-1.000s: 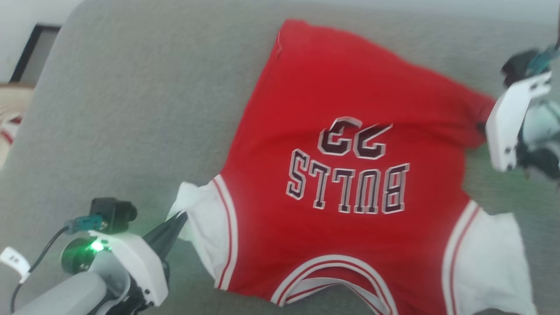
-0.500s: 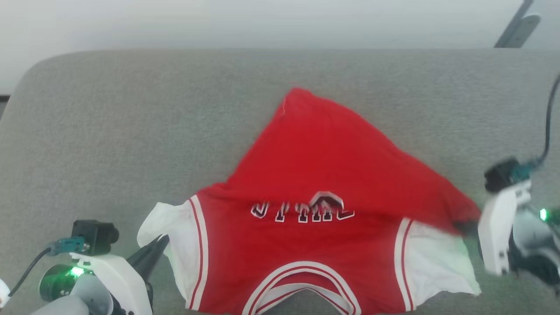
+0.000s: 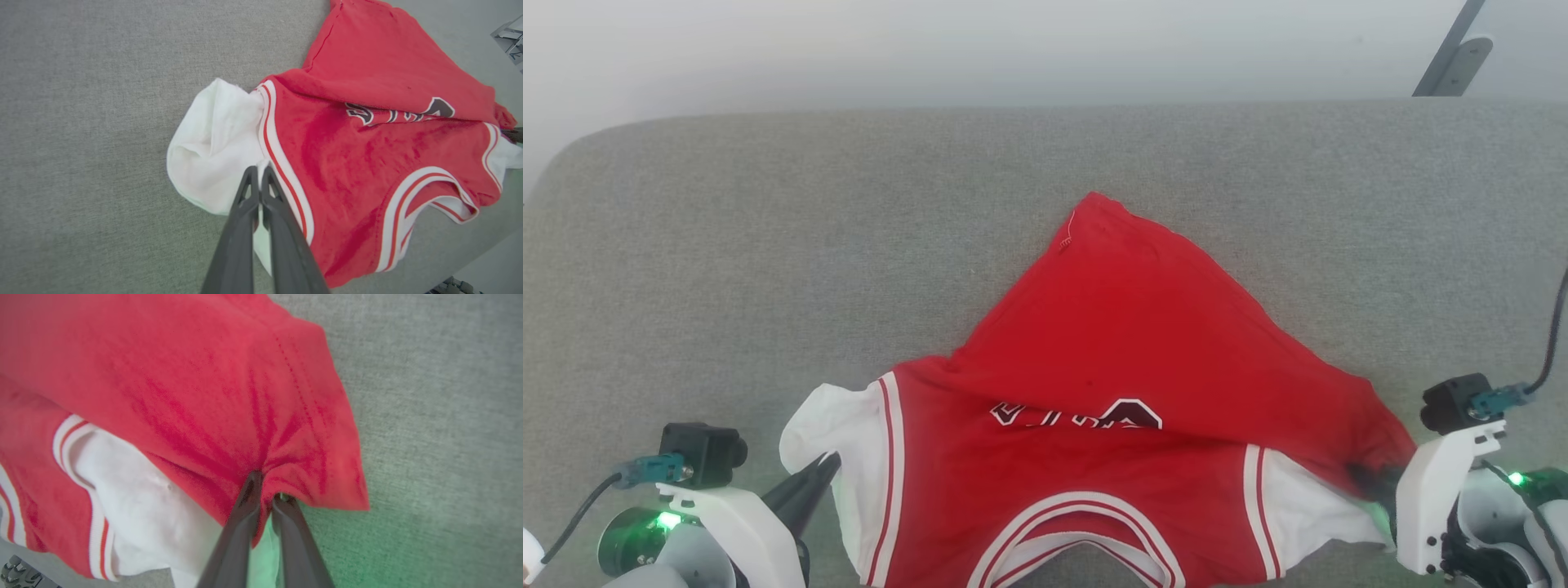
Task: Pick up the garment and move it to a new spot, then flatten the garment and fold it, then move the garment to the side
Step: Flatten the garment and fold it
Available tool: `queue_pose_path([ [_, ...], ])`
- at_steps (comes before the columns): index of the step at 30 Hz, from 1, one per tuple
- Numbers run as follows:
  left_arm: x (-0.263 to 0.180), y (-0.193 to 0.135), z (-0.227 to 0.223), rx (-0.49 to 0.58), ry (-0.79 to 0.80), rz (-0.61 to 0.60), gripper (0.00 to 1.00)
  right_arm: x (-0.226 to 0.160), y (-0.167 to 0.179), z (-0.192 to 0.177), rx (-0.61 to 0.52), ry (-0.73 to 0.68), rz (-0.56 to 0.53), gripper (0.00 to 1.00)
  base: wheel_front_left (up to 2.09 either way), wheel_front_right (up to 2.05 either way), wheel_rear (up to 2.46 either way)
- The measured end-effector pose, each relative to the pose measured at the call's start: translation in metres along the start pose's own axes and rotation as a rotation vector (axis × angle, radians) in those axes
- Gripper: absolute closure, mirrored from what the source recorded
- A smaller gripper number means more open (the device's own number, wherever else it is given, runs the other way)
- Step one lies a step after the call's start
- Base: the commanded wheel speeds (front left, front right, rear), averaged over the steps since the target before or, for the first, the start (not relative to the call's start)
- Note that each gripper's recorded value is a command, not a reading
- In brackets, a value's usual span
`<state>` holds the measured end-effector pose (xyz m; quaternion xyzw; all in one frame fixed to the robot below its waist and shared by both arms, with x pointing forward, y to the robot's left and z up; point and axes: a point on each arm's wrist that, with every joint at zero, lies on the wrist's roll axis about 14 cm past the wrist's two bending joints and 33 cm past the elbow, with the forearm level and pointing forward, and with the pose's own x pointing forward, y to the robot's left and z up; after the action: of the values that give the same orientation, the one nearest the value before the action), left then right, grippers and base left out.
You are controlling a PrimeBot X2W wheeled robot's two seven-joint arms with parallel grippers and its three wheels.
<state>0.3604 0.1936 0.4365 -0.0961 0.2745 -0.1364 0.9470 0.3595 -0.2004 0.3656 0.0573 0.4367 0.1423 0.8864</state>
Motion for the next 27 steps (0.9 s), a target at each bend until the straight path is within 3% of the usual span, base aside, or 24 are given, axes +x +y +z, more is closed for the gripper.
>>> queue_pose_path([
  [8, -0.004, -0.001, 0.0, 0.003, -0.002, 0.002, 1.0, -0.013, 0.009, 0.026, -0.033, -0.074, 0.011, 0.0, 0.0, 0.0, 0.0],
  [19, -0.013, -0.003, -0.006, -0.006, 0.004, 0.007, 1.0, -0.043, 0.052, 0.123, -0.197, -0.323, 0.061, 0.0, 0.0, 0.0, 0.0],
  [27, -0.018, -0.005, -0.005, -0.014, -0.007, 0.006, 1.0, -0.02, 0.099, 0.188, -0.272, -0.449, 0.142, 0.0, 0.0, 0.0, 0.0],
])
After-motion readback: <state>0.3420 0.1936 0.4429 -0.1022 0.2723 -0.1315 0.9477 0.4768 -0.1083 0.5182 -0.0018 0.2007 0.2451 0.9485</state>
